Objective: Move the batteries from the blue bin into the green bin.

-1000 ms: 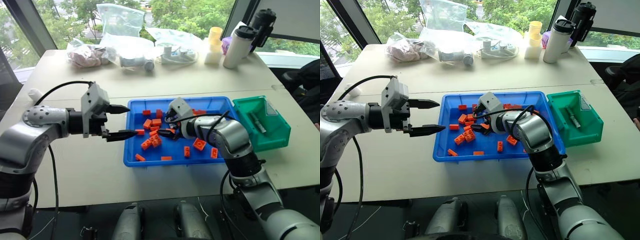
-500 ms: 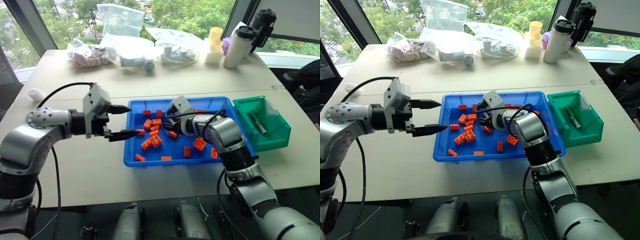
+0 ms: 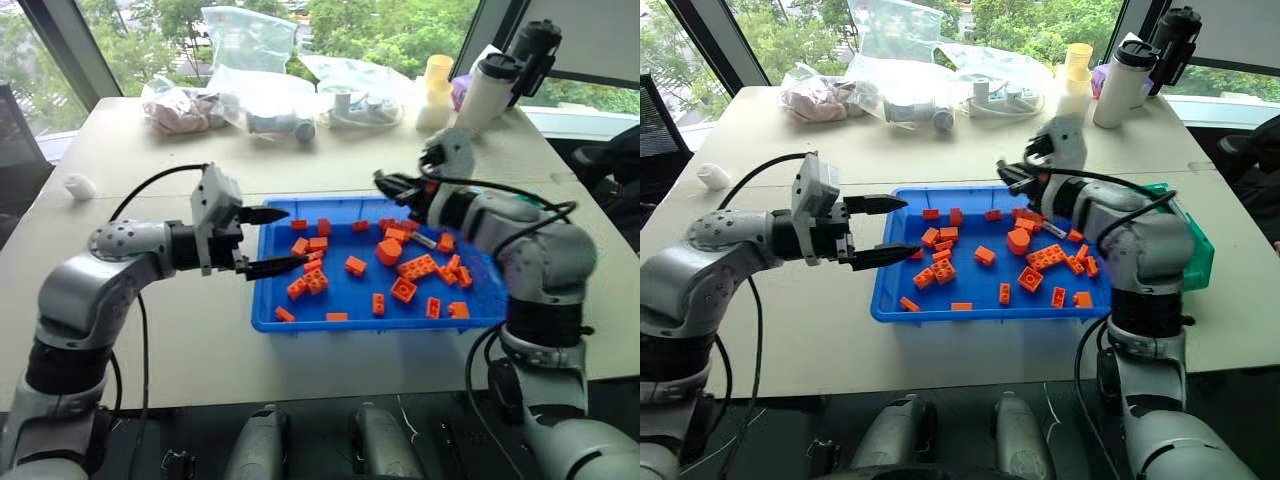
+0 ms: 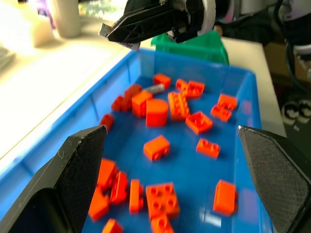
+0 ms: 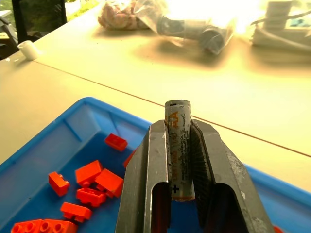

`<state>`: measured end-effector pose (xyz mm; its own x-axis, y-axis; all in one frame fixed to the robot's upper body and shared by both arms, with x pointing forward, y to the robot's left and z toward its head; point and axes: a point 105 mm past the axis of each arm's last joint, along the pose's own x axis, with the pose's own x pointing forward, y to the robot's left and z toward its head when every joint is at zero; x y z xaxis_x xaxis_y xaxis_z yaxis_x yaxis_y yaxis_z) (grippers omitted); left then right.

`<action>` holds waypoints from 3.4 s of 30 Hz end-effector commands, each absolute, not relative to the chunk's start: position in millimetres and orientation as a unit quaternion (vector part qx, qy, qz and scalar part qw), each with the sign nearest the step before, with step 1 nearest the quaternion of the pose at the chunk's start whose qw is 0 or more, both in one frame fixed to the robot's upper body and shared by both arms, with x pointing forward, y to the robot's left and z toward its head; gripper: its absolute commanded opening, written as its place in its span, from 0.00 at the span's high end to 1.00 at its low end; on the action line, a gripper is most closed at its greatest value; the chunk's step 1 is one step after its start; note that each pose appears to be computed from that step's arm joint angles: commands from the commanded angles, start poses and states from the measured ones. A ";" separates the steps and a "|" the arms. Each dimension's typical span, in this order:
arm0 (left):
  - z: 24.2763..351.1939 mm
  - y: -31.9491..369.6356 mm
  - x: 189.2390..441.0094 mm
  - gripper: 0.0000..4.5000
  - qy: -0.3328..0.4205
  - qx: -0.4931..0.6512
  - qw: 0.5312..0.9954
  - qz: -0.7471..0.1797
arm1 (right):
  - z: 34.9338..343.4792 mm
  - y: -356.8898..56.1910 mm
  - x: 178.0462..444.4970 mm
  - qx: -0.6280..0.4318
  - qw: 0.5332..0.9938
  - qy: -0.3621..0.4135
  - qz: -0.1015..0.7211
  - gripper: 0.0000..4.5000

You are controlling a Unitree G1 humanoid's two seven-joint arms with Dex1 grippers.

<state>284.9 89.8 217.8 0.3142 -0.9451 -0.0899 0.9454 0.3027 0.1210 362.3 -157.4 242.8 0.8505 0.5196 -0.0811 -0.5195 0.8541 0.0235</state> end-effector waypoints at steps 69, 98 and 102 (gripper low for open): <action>206.7 123.4 309.7 0.00 0.041 0.244 0.805 -0.539 | 125.4 -213.9 393.1 -0.211 0.879 0.282 0.321 0.99; 227.0 84.0 316.8 0.00 -0.014 0.158 0.782 -0.602 | 219.0 -336.1 344.5 -0.072 0.982 0.172 0.006 0.99; 223.9 89.3 316.2 0.00 -0.008 0.164 0.784 -0.598 | 205.6 -341.5 342.7 -0.049 0.980 0.191 0.000 0.99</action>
<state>318.6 86.9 218.3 0.2832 -0.9399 -0.1908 0.9414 0.2344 0.2427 345.0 -336.1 194.6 0.9112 -0.0081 -0.4120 -0.0385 0.9938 -0.1046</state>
